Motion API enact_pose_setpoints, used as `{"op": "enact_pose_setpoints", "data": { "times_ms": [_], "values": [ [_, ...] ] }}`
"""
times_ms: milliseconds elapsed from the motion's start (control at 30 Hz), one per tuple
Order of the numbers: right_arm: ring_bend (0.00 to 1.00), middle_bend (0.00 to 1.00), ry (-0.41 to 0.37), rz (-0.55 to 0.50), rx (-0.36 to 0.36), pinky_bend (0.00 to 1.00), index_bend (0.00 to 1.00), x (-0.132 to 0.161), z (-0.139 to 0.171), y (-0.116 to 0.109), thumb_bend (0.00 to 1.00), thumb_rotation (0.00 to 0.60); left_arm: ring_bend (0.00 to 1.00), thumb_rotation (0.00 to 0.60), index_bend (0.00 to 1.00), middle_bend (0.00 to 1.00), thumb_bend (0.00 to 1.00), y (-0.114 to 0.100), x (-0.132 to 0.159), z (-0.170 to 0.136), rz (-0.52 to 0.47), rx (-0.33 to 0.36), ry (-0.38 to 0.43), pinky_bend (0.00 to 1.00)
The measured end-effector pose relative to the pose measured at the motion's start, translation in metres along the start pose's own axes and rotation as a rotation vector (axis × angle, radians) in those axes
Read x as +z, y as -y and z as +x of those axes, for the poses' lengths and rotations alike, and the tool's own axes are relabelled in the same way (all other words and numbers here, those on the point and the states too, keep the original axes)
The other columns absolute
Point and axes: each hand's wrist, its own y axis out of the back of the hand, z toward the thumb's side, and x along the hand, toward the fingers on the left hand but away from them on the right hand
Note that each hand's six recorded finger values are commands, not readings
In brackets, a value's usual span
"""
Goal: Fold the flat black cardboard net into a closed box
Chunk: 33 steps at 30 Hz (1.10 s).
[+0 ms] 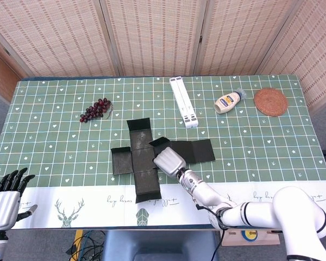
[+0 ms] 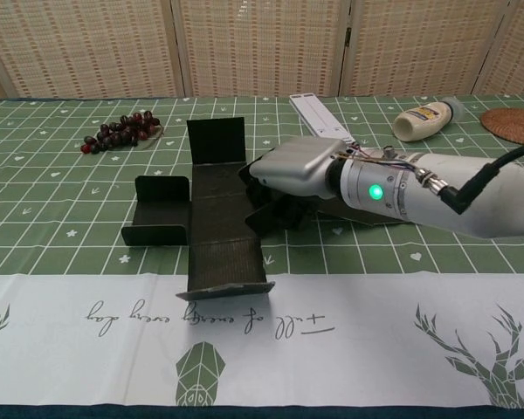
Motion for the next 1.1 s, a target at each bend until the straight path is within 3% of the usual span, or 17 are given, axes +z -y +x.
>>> {"op": "enact_pose_setpoints", "data": {
  "times_ms": [267,400,500,567,667,833,1100],
  "values": [
    [0.85,0.38,0.004,-0.003,-0.020,1.00,0.46,0.001,-0.013,-0.001,0.51,0.600,0.08,0.600,0.20,0.10,0.12,0.000,0.003,0.003,0.002,-0.001,0.011,0.10],
    [0.84,0.27,0.006,-0.009,-0.050,1.00,0.27,0.002,-0.018,-0.009,0.47,0.600,0.08,0.600,0.20,0.10,0.12,-0.001,0.001,0.003,0.004,0.000,0.005,0.10],
    [0.82,0.16,0.016,-0.002,-0.074,1.00,0.06,-0.003,-0.014,-0.013,0.43,0.600,0.08,0.600,0.20,0.10,0.12,-0.001,-0.001,0.002,0.005,-0.002,0.000,0.10],
    [0.80,0.11,0.024,-0.009,-0.084,1.00,0.01,-0.007,-0.009,-0.015,0.40,0.600,0.08,0.600,0.20,0.10,0.12,0.000,-0.001,0.003,0.004,-0.003,0.001,0.10],
    [0.78,0.05,0.040,-0.043,-0.092,1.00,0.00,-0.012,0.001,-0.017,0.35,0.600,0.08,0.600,0.20,0.10,0.12,0.001,0.000,0.004,0.003,-0.005,0.005,0.10],
    [0.77,0.04,0.100,-0.125,-0.081,1.00,0.00,-0.032,0.019,-0.019,0.30,0.600,0.08,0.600,0.20,0.10,0.12,0.001,0.003,0.007,0.000,-0.002,0.021,0.10],
    [0.75,0.00,0.226,-0.247,0.039,1.00,0.00,-0.065,0.028,0.000,0.22,0.600,0.08,0.600,0.20,0.10,0.12,0.002,0.007,0.008,-0.004,-0.004,0.032,0.10]
  ]
}}
